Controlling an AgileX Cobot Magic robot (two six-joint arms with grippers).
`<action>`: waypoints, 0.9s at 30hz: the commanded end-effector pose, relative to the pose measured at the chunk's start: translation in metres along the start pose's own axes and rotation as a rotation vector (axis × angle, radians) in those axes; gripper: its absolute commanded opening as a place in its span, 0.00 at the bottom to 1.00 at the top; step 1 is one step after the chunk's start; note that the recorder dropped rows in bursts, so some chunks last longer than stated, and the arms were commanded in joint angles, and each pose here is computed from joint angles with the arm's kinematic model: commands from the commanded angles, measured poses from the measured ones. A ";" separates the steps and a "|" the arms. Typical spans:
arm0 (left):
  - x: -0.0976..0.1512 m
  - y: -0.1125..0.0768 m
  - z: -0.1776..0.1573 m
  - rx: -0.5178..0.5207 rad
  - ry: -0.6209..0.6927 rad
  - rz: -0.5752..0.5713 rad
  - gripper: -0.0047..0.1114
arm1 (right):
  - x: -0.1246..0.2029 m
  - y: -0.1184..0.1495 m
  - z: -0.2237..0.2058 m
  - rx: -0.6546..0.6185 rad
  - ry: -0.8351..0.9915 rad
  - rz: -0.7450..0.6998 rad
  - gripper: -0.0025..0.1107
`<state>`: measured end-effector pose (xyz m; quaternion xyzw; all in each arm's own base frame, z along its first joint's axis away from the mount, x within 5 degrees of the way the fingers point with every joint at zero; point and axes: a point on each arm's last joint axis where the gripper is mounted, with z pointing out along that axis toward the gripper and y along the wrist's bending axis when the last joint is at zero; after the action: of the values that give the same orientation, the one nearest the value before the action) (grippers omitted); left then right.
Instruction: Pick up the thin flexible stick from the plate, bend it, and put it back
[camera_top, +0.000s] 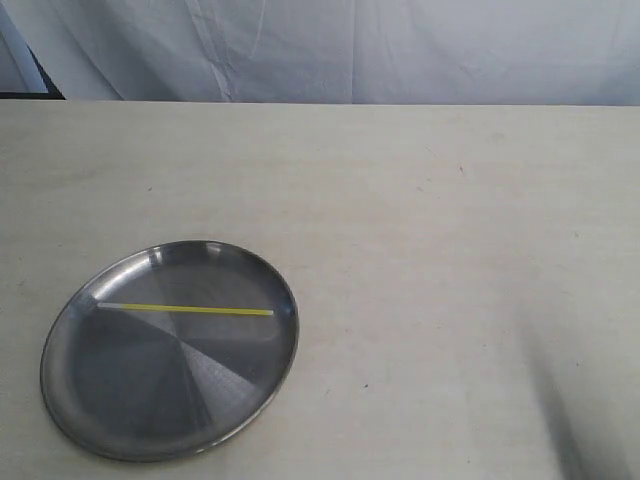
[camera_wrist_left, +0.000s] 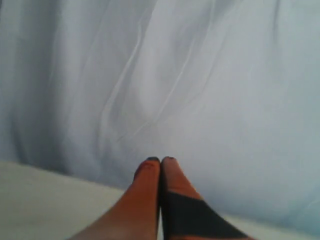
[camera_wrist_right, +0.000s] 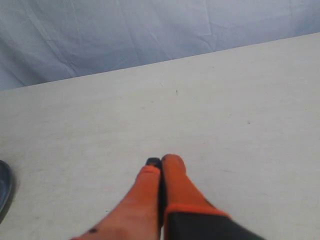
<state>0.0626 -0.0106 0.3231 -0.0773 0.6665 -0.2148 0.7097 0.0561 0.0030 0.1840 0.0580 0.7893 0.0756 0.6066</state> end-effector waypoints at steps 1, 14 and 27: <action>-0.023 -0.013 0.048 -0.081 0.469 0.439 0.04 | 0.000 0.000 0.000 0.004 -0.013 0.000 0.02; 0.040 -0.026 0.189 0.340 1.243 0.798 0.17 | 0.000 0.000 0.000 0.004 -0.013 0.001 0.02; 0.129 -0.026 0.224 0.565 1.441 1.103 0.53 | 0.000 0.000 0.000 0.004 -0.013 0.001 0.02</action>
<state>0.2761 -0.1193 0.2499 0.5432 0.8273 -0.0074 0.1431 0.0561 0.0030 0.1840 0.0580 0.7893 0.0756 0.6066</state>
